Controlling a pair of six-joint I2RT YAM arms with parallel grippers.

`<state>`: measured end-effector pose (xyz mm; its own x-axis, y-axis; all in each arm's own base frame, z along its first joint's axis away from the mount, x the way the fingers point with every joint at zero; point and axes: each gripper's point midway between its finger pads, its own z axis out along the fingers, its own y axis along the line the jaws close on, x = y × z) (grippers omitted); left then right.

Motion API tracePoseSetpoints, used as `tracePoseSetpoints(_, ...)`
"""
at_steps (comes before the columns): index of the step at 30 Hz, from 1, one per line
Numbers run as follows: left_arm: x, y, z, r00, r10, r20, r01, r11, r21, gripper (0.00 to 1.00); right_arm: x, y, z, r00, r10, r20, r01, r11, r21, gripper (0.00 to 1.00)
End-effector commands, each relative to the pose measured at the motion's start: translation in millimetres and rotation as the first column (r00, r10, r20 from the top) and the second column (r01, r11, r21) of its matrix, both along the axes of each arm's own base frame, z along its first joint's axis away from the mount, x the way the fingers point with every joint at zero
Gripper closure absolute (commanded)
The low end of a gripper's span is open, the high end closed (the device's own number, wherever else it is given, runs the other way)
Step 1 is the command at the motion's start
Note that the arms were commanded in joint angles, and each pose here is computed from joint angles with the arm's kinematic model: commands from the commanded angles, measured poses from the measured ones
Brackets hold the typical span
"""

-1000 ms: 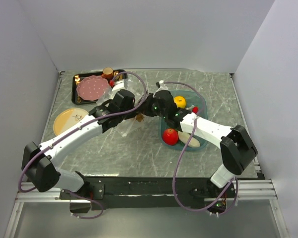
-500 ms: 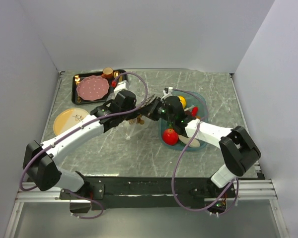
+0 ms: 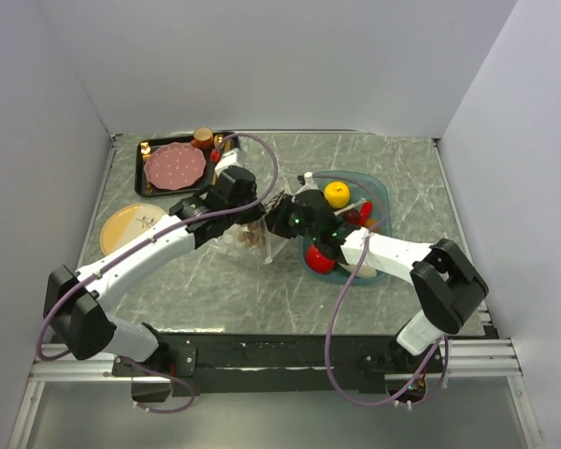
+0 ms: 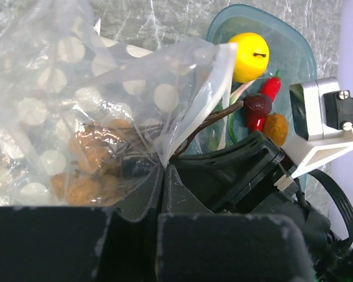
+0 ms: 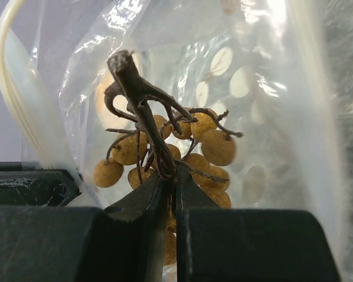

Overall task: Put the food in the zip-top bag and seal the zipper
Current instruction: Place the fake fruit in the zipper food storage bag.

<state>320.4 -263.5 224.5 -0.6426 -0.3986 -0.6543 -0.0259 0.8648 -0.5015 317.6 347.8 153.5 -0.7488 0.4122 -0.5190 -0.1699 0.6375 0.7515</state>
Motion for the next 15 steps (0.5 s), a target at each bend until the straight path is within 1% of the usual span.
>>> tracePoseSetpoints(1, -4.1, 1.1, 19.0, 0.999, 0.029, 0.029, -0.027, 0.997, -0.07, 0.99, -0.2, 12.9, 23.9, 0.988, 0.123, 0.094, -0.122, 0.992, -0.022, 0.96)
tracePoseSetpoints(2, -4.5, 0.8, 20.5, 0.999, 0.025, 0.038, -0.022, 0.997, -0.078, 0.99, -0.5, 15.8, 19.4, 0.984, 0.156, 0.084, -0.152, 0.987, -0.051, 0.93)
tracePoseSetpoints(3, -4.1, 1.0, 23.7, 0.998, 0.025, 0.05, -0.021, 0.996, -0.089, 0.99, -3.9, 19.6, 18.1, 0.977, 0.199, 0.074, -0.195, 0.979, -0.068, 0.86)
tracePoseSetpoints(4, -4.4, 1.4, 28.2, 0.998, 0.023, 0.061, -0.017, 0.995, -0.094, 0.99, -2.5, 20.5, 20.5, 0.967, 0.247, 0.057, -0.239, 0.963, -0.122, 0.85)
tracePoseSetpoints(5, -3.8, 2.3, 31.1, 0.997, 0.028, 0.066, -0.022, 0.995, -0.095, 0.99, -4.1, 21.8, 7.8, 0.961, 0.275, 0.008, -0.271, 0.95, -0.156, 0.83)
tracePoseSetpoints(6, -4.3, 4.3, 31.2, 0.998, 0.033, 0.062, -0.028, 0.996, -0.086, 0.99, -9.4, 24.4, 5.3, 0.948, 0.319, -0.012, -0.316, 0.934, -0.166, 0.73)
tracePoseSetpoints(7, -3.1, 4.5, 34.8, 0.997, 0.033, 0.073, -0.027, 0.996, -0.085, 0.99, -13.5, 25.8, 5.4, 0.921, 0.389, -0.016, -0.384, 0.901, -0.2, 0.72)
tracePoseSetpoints(8, -1.8, 4.7, 37.0, 0.996, 0.033, 0.082, -0.027, 0.996, -0.082, 0.99, -13.9, 22.8, -2.8, 0.918, 0.393, -0.057, -0.396, 0.893, -0.216, 0.71)
tracePoseSetpoints(9, 0.5, 8.3, 36.6, 0.995, 0.049, 0.085, -0.043, 0.997, -0.071, 0.99, -11.9, 16.9, -5.3, 0.926, 0.371, -0.071, -0.377, 0.894, -0.245, 0.49)
tracePoseSetpoints(10, 0.7, 9.7, 36.3, 0.995, 0.054, 0.079, -0.049, 0.997, -0.061, 0.99, -19.2, 13.6, -9.1, 0.913, 0.397, -0.089, -0.407, 0.879, -0.247, 0.38)
tracePoseSetpoints(11, 0.5, 11.3, 35.9, 0.995, 0.058, 0.077, -0.054, 0.997, -0.054, 0.99, -19.8, 7.5, -3.9, 0.915, 0.395, -0.087, -0.404, 0.884, -0.233, 0.34)
tracePoseSetpoints(13, 1.7, 14.3, 38.2, 0.993, 0.074, 0.089, -0.068, 0.996, -0.059, 0.99, -25.2, -2.6, -6.4, 0.922, 0.374, -0.104, -0.387, 0.901, -0.196, 0.31)
tracePoseSetpoints(14, 1.7, 15.6, 38.7, 0.993, 0.08, 0.092, -0.075, 0.995, -0.062, 0.99, -23.4, -10.0, 9.0, 0.932, 0.357, -0.066, -0.363, 0.916, -0.173, 0.28)
tracePoseSetpoints(15, 1.5, 17.4, 38.4, 0.992, 0.09, 0.092, -0.084, 0.994, -0.063, 0.99, -23.1, -15.5, 13.2, 0.941, 0.335, -0.054, -0.339, 0.926, -0.168, 0.27)
